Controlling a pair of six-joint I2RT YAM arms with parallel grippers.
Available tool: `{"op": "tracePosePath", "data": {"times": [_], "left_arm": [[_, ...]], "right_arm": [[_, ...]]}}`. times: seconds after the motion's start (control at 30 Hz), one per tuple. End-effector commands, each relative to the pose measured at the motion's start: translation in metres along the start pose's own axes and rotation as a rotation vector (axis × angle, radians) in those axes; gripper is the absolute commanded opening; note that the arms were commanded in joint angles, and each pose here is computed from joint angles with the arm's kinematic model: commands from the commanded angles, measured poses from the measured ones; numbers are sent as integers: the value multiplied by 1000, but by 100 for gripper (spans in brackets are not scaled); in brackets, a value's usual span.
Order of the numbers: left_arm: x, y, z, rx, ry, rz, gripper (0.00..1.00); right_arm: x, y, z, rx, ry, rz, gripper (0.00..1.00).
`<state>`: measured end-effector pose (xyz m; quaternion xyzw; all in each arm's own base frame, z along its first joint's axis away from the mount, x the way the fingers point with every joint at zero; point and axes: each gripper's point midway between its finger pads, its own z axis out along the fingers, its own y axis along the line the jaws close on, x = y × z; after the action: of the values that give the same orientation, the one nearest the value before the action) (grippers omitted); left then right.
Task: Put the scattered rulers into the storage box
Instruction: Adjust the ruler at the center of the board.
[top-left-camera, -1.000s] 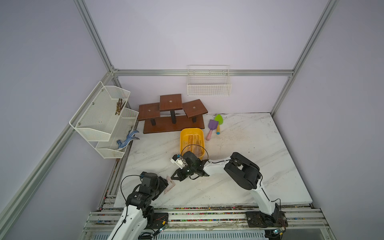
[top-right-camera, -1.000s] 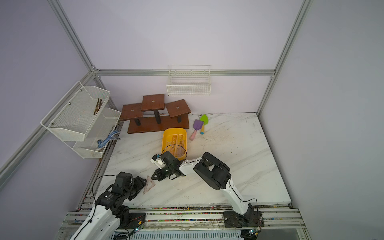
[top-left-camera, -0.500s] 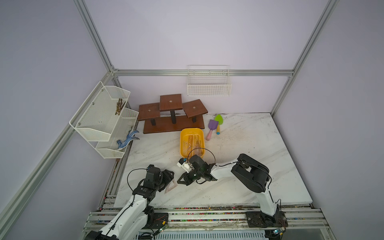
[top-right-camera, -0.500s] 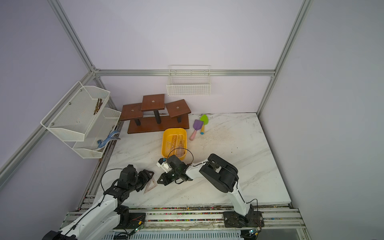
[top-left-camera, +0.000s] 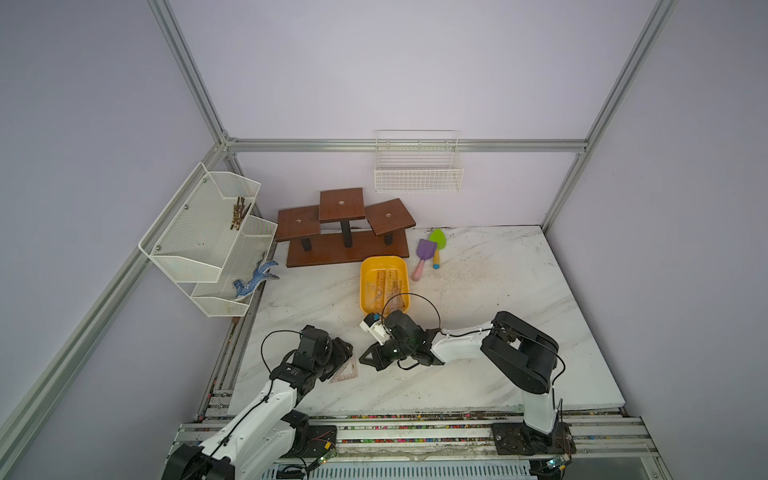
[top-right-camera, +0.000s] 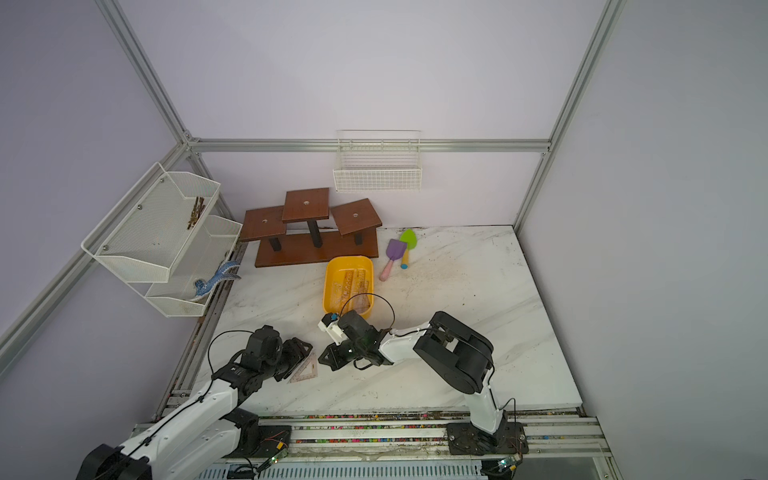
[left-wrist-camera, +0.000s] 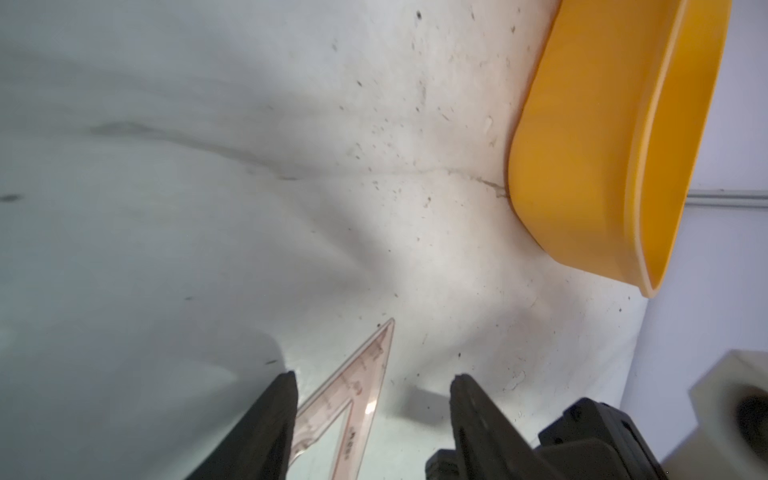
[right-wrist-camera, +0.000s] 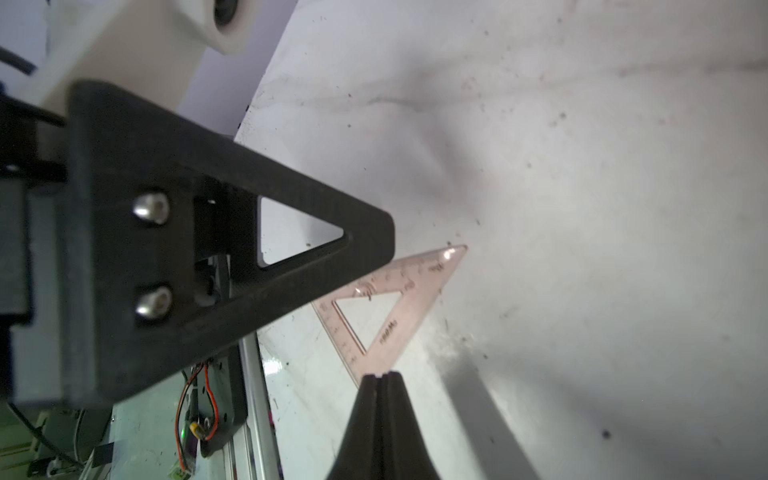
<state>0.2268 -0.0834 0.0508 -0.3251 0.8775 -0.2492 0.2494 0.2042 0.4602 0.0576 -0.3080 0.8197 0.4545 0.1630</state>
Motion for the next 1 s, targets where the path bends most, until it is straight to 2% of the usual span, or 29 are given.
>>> {"op": "tracePosePath", "data": {"times": [0.0, 0.13, 0.3, 0.63, 0.77, 0.97], "left_arm": [[-27, 21, -30, -122, -121, 3, 64], [-35, 31, -36, -155, -126, -29, 64], [-33, 31, -28, -147, -83, -35, 64], [-28, 32, -19, -135, -46, -38, 64], [-24, 31, -15, -115, -29, -38, 64], [-16, 24, -3, -53, 23, -33, 64]], "right_arm": [[-10, 12, 19, 31, -9, -82, 7], [-4, 14, 43, 50, 46, -108, 6], [11, 4, 50, 94, 92, -111, 5], [25, -22, 40, 209, 107, -77, 5], [29, -46, 28, 311, 96, -13, 0], [42, -74, 4, 413, 90, 78, 0]]}}
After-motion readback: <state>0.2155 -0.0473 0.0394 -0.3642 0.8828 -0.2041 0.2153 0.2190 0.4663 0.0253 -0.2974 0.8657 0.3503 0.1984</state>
